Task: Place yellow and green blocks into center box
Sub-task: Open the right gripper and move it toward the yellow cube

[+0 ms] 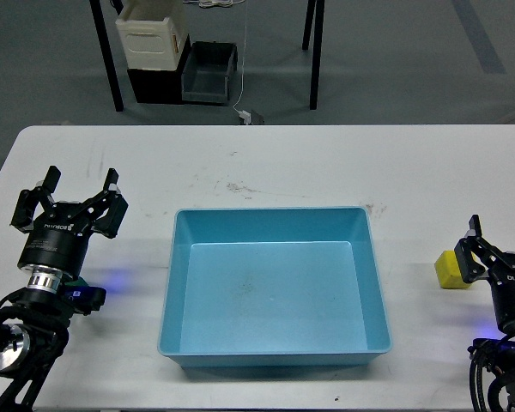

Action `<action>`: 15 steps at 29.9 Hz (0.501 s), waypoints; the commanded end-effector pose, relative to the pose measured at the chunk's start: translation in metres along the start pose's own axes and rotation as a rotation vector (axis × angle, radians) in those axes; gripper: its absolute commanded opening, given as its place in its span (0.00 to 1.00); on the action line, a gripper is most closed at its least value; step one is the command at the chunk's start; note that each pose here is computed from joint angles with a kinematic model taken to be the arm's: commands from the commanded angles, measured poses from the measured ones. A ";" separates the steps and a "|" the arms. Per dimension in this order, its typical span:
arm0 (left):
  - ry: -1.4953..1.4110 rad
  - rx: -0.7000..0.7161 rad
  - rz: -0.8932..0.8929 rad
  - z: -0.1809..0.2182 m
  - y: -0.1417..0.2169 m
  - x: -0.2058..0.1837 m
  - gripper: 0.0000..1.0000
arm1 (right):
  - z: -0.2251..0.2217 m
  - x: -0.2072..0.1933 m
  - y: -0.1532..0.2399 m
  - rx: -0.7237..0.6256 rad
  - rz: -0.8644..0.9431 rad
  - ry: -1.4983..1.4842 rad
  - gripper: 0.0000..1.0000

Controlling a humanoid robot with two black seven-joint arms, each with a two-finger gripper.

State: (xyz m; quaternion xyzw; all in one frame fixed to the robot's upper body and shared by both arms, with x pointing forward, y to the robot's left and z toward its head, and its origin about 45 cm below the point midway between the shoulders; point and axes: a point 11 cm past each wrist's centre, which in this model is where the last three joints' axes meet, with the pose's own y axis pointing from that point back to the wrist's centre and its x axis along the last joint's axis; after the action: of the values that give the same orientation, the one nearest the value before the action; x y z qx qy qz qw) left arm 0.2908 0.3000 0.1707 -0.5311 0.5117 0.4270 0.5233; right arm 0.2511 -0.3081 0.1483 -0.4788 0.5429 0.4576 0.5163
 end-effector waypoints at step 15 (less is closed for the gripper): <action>-0.001 -0.002 0.031 -0.001 0.003 0.006 1.00 | -0.036 -0.015 -0.005 0.019 -0.092 0.191 1.00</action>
State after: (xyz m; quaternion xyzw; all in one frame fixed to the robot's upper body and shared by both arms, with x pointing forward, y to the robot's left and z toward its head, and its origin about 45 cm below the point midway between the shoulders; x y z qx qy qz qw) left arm 0.2885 0.3023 0.1675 -0.5288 0.5132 0.4343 0.5180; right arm 0.2502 -0.3324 0.1580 -0.4935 0.5519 0.4121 0.5311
